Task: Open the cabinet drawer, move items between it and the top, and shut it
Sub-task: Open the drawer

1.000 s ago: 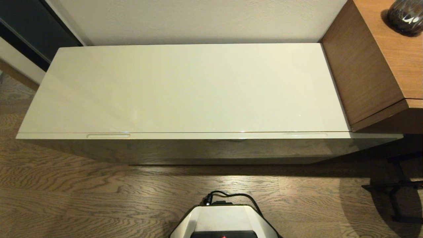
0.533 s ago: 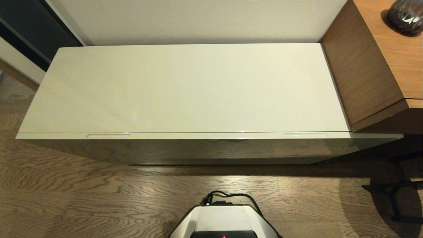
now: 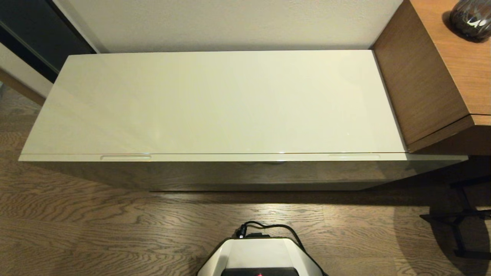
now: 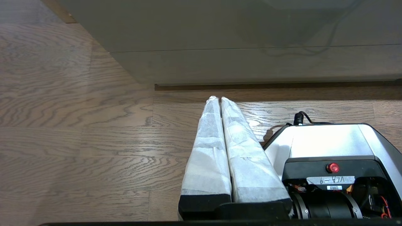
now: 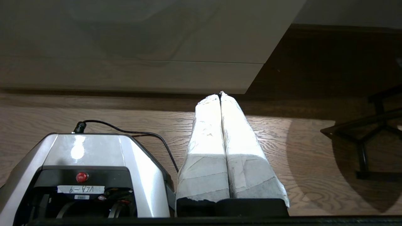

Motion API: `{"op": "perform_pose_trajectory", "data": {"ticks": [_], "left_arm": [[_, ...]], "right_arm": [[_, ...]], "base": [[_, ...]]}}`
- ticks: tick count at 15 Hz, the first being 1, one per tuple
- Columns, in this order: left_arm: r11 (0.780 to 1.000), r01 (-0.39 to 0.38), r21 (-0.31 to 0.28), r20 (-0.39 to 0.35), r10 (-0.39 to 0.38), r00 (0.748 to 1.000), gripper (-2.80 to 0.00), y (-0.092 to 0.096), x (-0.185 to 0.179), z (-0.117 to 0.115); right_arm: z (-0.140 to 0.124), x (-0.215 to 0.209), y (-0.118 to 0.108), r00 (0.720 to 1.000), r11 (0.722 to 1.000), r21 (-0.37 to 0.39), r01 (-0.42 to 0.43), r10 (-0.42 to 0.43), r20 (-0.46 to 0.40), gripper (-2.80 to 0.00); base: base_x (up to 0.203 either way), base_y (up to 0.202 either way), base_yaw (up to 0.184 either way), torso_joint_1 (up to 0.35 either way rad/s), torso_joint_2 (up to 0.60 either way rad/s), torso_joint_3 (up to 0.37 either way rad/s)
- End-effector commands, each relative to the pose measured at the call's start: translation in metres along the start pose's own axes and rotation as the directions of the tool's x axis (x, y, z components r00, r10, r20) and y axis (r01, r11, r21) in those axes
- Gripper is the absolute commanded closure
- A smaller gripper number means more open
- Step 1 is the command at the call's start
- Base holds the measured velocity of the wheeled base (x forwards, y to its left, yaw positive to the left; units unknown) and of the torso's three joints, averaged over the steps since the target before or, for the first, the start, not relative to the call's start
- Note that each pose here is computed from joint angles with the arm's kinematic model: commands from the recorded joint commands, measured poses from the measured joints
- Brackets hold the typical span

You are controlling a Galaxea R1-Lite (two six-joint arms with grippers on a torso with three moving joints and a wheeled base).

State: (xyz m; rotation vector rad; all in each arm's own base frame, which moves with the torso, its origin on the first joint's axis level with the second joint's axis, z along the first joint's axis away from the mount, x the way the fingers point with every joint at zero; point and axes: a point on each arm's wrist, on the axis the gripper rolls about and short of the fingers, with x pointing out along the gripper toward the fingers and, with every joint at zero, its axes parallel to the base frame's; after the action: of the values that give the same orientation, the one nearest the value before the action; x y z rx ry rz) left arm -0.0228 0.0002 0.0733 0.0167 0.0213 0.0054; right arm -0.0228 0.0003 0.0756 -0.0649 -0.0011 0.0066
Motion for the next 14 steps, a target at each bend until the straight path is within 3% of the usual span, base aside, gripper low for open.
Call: {"op": "perform_pose_trajectory", "data": {"ticks": [1, 4, 14], "left_arm": [[1.0, 0.001, 0.0, -0.002, -0.001, 1.0, 0.0, 0.0, 0.0001, 0.0], [1.0, -0.001, 0.0, -0.002, 0.001, 1.0, 0.0, 0.0, 0.0001, 0.0], [1.0, -0.002, 0.0, -0.002, 0.002, 1.0, 0.0, 0.0, 0.0001, 0.0]], "right_arm": [[-0.0002, 0.0, -0.0001, 1.0, 1.0, 0.009, 0.007, -0.007, -0.002, 0.0], [-0.0007, -0.0002, -0.0003, 1.0, 0.999, 0.05, 0.011, -0.011, -0.009, 0.0], [0.0003, -0.0009, -0.0002, 1.0, 0.999, 0.033, 0.011, -0.01, -0.015, 0.0]], "base": [[0.0, 0.0, 0.0, 0.0, 0.0, 0.0], [0.0, 0.0, 0.0, 0.0, 0.0, 0.0], [0.0, 0.0, 0.0, 0.0, 0.0, 0.0]]}}
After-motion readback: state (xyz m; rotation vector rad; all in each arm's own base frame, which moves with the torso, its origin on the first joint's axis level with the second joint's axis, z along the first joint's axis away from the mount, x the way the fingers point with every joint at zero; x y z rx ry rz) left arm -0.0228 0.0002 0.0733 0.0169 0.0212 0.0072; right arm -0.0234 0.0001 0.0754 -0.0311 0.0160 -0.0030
